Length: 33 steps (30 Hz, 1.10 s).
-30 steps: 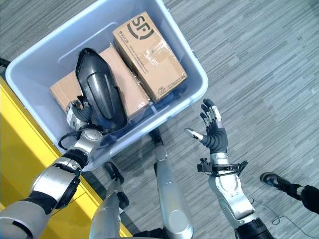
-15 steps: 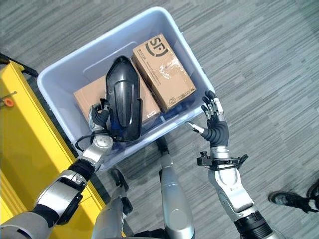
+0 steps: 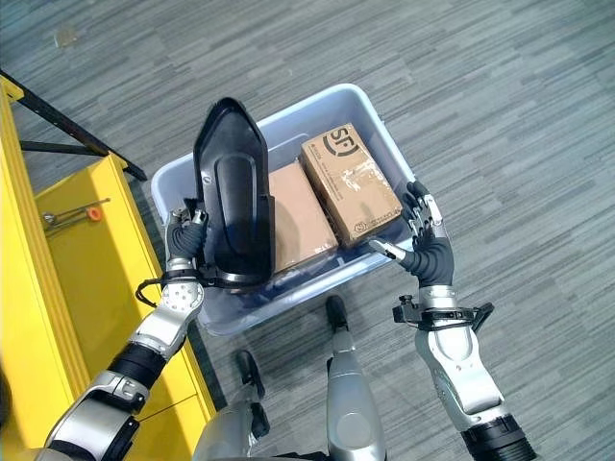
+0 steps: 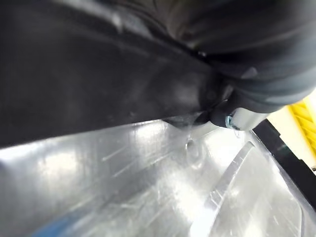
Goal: Move parts from the plastic box to the shelf.
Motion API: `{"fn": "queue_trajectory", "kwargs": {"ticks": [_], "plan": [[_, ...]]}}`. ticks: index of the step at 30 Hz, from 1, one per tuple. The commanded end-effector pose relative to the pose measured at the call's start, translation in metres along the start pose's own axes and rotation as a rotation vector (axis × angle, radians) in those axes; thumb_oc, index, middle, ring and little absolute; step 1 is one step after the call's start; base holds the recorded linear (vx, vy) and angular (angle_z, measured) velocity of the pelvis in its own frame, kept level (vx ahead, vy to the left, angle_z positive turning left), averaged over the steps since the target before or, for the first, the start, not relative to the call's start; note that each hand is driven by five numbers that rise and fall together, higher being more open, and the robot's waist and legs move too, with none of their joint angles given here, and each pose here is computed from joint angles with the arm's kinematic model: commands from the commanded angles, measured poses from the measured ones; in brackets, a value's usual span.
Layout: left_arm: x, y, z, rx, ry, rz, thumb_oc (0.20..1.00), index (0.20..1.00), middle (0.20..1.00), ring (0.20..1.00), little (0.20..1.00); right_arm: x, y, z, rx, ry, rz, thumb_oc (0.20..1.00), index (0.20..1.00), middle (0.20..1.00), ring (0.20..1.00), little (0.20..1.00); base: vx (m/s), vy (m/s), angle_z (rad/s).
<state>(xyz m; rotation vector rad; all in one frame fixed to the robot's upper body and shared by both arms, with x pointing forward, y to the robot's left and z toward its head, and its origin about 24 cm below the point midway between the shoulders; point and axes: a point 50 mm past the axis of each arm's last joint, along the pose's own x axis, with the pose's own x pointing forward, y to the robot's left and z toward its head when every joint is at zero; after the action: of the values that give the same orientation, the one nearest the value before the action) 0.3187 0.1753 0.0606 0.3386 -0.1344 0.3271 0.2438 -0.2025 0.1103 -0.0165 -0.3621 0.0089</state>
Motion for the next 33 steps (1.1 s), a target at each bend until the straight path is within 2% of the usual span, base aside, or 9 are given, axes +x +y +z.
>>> {"fn": "queue_trajectory", "kwargs": {"ticks": [1, 22, 33], "plan": [[0.015, 0.022, 0.032, -0.033, -0.187, 0.033, 0.200, 0.200, 0.200, 0.200, 0.200, -0.002, -0.006, 0.006, 0.029, -0.039, -0.026, 1.000, 1.000, 1.000, 1.000, 1.000, 0.02, -0.003, 0.03], [-0.029, 0.029, 0.017, -0.139, -0.146, -0.186, 0.200, 0.200, 0.200, 0.200, 0.200, -0.024, 0.003, -0.034, 0.129, 0.206, 0.038, 1.000, 1.000, 1.000, 1.000, 1.000, 0.05, -0.002, 0.07], [-0.034, 0.028, 0.018, -0.170, -0.136, -0.205, 0.200, 0.200, 0.200, 0.200, 0.200, -0.030, 0.002, -0.038, 0.145, 0.232, 0.019, 1.000, 1.000, 1.000, 1.000, 1.000, 0.03, 0.004, 0.08]]}}
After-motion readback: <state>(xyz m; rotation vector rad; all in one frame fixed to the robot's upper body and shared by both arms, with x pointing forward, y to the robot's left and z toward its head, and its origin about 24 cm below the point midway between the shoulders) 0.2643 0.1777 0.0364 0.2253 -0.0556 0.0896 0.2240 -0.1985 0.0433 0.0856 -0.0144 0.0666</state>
